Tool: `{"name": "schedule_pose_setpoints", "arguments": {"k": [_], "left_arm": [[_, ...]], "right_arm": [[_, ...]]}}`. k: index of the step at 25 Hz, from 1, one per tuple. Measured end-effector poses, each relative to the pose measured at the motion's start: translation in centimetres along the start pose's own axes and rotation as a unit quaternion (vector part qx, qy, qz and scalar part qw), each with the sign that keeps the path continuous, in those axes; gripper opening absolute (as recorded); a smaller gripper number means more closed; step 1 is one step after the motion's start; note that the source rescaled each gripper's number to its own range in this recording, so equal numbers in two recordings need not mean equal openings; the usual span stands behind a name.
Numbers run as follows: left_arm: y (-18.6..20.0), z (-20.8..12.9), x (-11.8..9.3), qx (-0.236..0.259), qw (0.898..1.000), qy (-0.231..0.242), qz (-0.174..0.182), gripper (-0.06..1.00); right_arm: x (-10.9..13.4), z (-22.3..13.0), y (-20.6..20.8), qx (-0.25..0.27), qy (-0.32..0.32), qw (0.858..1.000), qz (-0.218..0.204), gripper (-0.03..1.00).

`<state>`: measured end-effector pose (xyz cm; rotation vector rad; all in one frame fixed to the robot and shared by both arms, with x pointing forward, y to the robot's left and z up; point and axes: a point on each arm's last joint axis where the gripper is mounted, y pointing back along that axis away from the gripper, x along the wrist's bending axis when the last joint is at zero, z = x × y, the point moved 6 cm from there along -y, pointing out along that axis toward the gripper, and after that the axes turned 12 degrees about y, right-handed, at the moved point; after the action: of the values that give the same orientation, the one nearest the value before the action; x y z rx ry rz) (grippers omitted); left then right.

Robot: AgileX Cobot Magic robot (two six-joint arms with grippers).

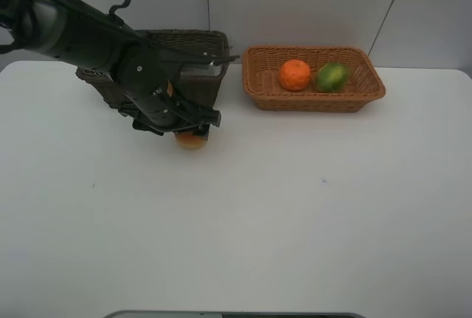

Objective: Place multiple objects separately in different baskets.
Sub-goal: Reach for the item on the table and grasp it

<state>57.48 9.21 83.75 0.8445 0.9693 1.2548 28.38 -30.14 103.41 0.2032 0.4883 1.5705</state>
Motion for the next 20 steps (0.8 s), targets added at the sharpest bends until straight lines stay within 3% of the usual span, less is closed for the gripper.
{"name": "schedule_pose_setpoints", "arguments": {"k": [9,20], "left_arm": [[-0.7,0.8,-0.7,-0.033,0.999,-0.015,-0.024,1.0],[-3.0,-0.3,-0.2,-0.013,0.999,-0.032,-0.01,1.0]], "right_arm": [[0.0,0.0,0.0,0.0,0.0,1.0,0.0,0.75],[0.0,0.0,0.0,0.0,0.0,1.0,0.0,0.75]]}}
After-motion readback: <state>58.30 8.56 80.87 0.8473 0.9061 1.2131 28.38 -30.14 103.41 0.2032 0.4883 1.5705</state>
